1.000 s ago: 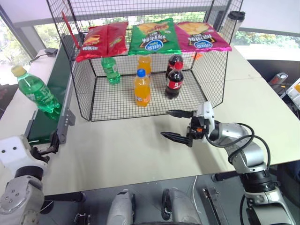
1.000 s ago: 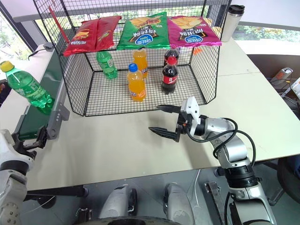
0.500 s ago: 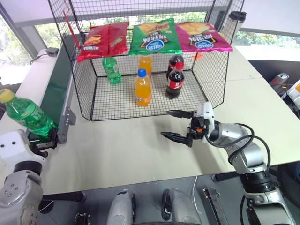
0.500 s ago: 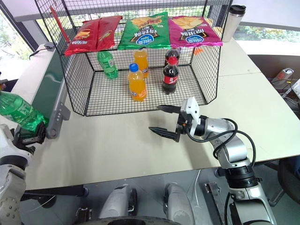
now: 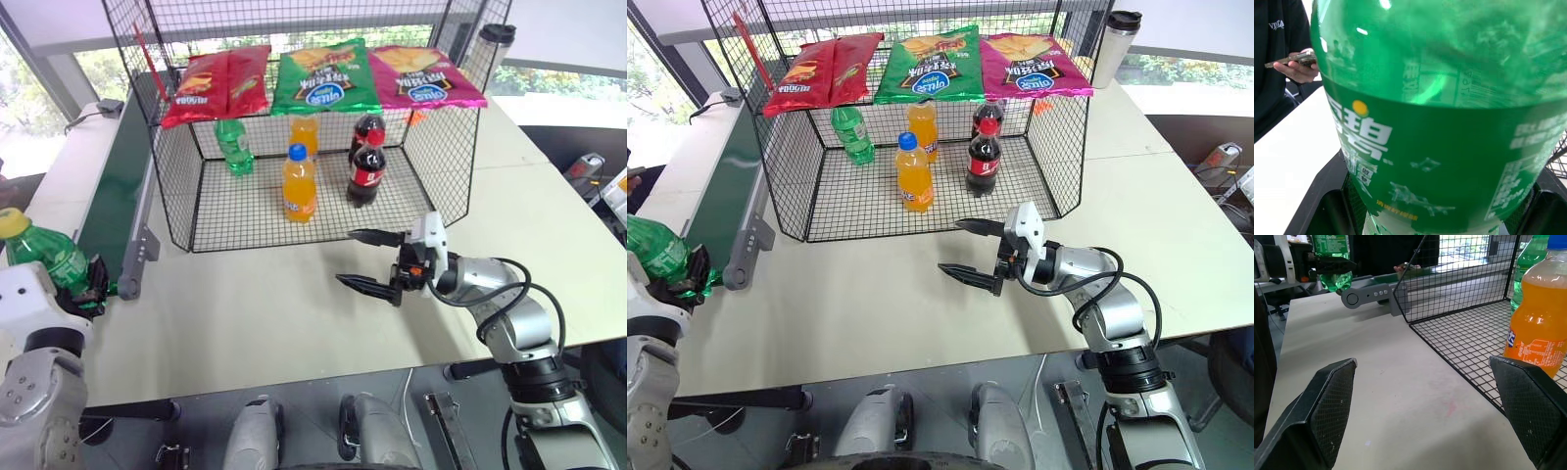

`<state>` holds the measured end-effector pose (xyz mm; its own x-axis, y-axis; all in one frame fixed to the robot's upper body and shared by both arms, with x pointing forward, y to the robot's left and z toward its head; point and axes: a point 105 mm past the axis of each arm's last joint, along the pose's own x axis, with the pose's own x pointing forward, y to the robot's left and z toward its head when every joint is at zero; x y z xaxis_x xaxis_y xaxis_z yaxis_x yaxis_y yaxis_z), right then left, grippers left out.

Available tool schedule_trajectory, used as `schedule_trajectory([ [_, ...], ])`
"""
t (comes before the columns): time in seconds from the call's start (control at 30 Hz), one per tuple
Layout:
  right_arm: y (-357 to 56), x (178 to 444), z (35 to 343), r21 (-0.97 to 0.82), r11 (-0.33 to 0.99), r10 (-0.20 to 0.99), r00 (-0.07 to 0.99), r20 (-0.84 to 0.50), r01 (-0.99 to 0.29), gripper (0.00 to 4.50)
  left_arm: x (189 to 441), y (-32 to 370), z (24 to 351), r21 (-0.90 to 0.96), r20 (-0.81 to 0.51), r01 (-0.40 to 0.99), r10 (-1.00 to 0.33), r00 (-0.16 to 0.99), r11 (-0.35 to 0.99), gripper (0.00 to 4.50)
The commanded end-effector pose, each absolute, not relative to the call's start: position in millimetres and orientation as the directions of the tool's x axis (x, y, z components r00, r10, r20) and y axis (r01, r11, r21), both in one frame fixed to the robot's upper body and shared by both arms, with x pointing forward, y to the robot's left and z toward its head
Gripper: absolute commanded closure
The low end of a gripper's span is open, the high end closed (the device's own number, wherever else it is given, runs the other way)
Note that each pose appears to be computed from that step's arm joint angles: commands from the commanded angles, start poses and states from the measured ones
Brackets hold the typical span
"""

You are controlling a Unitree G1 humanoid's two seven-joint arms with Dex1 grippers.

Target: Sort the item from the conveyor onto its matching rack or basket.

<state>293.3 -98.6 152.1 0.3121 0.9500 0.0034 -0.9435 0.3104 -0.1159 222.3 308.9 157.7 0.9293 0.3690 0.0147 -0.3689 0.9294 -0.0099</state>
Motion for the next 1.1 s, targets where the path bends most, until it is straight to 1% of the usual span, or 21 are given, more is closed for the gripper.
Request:
schedule_trajectory([
  [0.03, -97, 291, 164, -0.161, 0.303, 0.953, 0.303, 0.021, -0.939, 0.0, 222, 305, 164, -0.017, 0.049, -0.344, 0.345, 0.937, 0.939, 1.76],
  [0.17, -95, 291, 164, -0.161, 0.302, 0.953, 0.303, 0.022, -0.94, 0.0, 222, 301, 168, -0.015, 0.059, -0.327, 0.328, 0.943, 0.945, 1.76],
  [0.27, -95, 290, 165, -0.161, 0.301, 0.953, 0.301, 0.02, -0.94, 0.0, 224, 292, 172, -0.016, 0.059, -0.287, 0.288, 0.956, 0.958, 1.76],
  [0.33, -95, 289, 166, -0.161, 0.299, 0.954, 0.3, 0.015, -0.941, 0.0, 227, 280, 177, -0.001, 0.059, -0.231, 0.231, 0.971, 0.973, 1.76],
  [0.5, -100, 287, 169, -0.168, 0.292, 0.955, 0.296, 0.003, -0.942, 0.0, 232, 241, 198, 0.046, 0.087, -0.022, 0.018, 0.996, 0.999, 1.76],
  [0.6, -100, 280, 173, -0.163, 0.256, 0.966, 0.26, -0.001, -0.953, 0.0, 239, 224, 209, 0.069, 0.105, 0.058, -0.065, 0.992, 0.996, 1.76],
  [0.7, -96, 276, 181, -0.175, 0.237, 0.971, 0.238, 0.013, -0.956, 0.0, 250, 215, 216, 0.08, 0.125, 0.089, -0.099, 0.987, 0.993, 1.76],
  [0.8, -90, 269, 188, -0.183, 0.206, 0.979, 0.204, 0.028, -0.961, 0.0, 261, 207, 215, 0.085, 0.115, 0.115, -0.124, 0.986, 0.99, 1.76],
  [0.97, -83, 269, 198, -0.202, 0.198, 0.98, 0.19, 0.058, -0.959, 0.0, 285, 194, 197, 0.1, 0.072, 0.134, -0.142, 0.987, 0.986, 1.76],
  [1.1, -81, 270, 198, -0.204, 0.2, 0.98, 0.192, 0.058, -0.958, 0.0, 307, 186, 188, 0.099, 0.083, 0.124, -0.133, 0.988, 0.987, 1.76],
])
